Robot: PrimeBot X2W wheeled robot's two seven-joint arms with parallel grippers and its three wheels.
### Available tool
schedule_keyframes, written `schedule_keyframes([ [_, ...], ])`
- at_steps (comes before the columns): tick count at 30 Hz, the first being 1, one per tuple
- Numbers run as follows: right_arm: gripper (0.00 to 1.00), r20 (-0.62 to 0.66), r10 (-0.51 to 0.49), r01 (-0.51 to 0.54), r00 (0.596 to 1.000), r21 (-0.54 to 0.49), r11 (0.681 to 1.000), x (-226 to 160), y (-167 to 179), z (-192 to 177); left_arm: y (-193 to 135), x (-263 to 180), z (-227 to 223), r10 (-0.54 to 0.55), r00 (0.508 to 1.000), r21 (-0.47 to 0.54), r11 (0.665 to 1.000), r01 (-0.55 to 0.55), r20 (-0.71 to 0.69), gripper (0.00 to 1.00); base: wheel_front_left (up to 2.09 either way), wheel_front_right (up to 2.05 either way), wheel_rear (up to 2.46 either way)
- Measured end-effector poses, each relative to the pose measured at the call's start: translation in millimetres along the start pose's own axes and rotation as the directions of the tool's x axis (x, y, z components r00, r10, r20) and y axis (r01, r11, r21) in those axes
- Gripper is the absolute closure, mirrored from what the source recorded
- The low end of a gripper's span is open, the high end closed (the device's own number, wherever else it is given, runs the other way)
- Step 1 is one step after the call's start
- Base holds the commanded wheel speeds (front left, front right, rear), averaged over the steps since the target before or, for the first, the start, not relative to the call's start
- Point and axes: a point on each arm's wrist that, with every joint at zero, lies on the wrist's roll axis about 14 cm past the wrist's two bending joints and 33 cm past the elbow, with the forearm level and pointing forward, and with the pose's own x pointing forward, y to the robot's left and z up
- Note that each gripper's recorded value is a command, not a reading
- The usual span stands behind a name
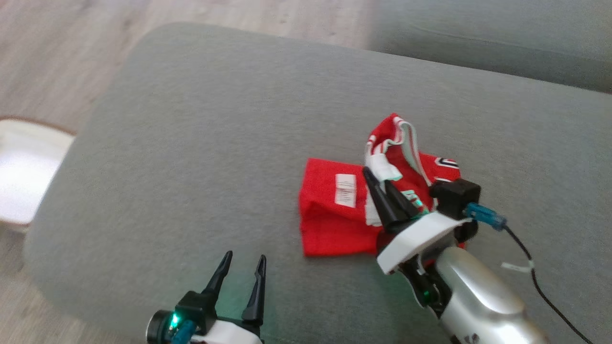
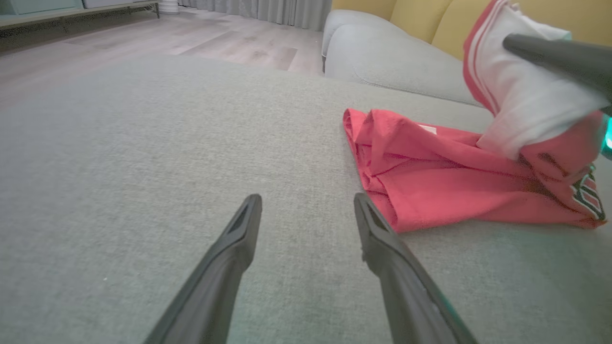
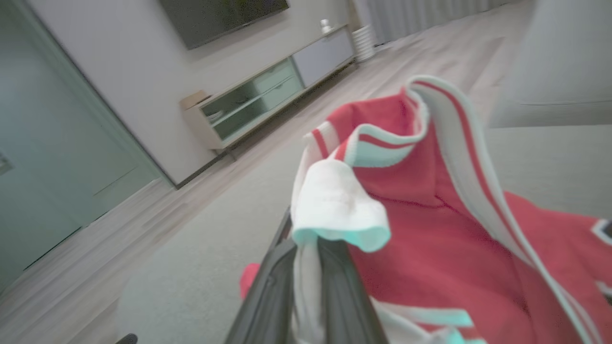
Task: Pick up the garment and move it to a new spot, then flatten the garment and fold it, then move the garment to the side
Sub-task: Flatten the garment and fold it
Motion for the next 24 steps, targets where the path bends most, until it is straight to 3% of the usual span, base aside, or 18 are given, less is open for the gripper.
schedule_keyframes([
  [2, 1.0, -0.031, 0.055, -0.055, 0.998, -0.012, 0.998, 13, 16, -7, 7, -6, 0, 0.03, 1.0, -0.005, 1.0, -0.03, 0.004, 0.0, 0.0, 0.0, 0.0],
  [3, 0.9, -0.049, 0.072, -0.072, 0.996, -0.013, 0.997, 18, 22, -11, 10, -10, -1, 0.042, 0.999, -0.006, 0.999, -0.042, 0.004, 0.0, 0.0, 0.0, 0.0],
  [4, 0.23, -0.069, 0.084, -0.085, 0.994, -0.009, 0.996, 21, 26, -17, 14, -13, -1, 0.058, 0.998, -0.01, 0.998, -0.058, 0.006, 0.0, 0.0, 0.0, 0.0],
  [5, 0.0, -0.089, 0.094, -0.096, 0.991, -0.009, 0.995, 24, 30, -23, 18, -16, -1, 0.073, 0.997, -0.015, 0.997, -0.073, 0.007, 0.0, 0.0, 0.0, 0.0],
  [10, 0.0, -0.106, 0.117, -0.121, 0.988, -0.037, 0.992, 32, 37, -29, 31, -22, -1, 0.127, 0.992, -0.032, 0.991, -0.127, 0.013, 0.0, 0.0, 0.0, 0.0],
  [12, 0.0, -0.075, 0.077, -0.081, 0.994, -0.052, 0.995, 32, 24, -19, 28, -19, 0, 0.116, 0.993, -0.029, 0.993, -0.116, 0.013, 0.0, 0.0, 0.0, 0.0],
  [18, 0.0, 0.081, -0.134, 0.143, 0.988, -0.123, 0.982, 9, -48, 34, 17, -3, 10, 0.068, 0.997, -0.015, 0.998, -0.067, 0.035, 0.0, 0.0, 0.0, 0.0],
  [24, 0.0, 0.093, -0.369, 0.38, 0.925, -0.147, 0.913, -61, -113, 23, 2, 20, 30, 0.002, 0.997, 0.027, 1.0, -0.004, 0.077, 0.0, 0.0, 0.0, 0.0],
])
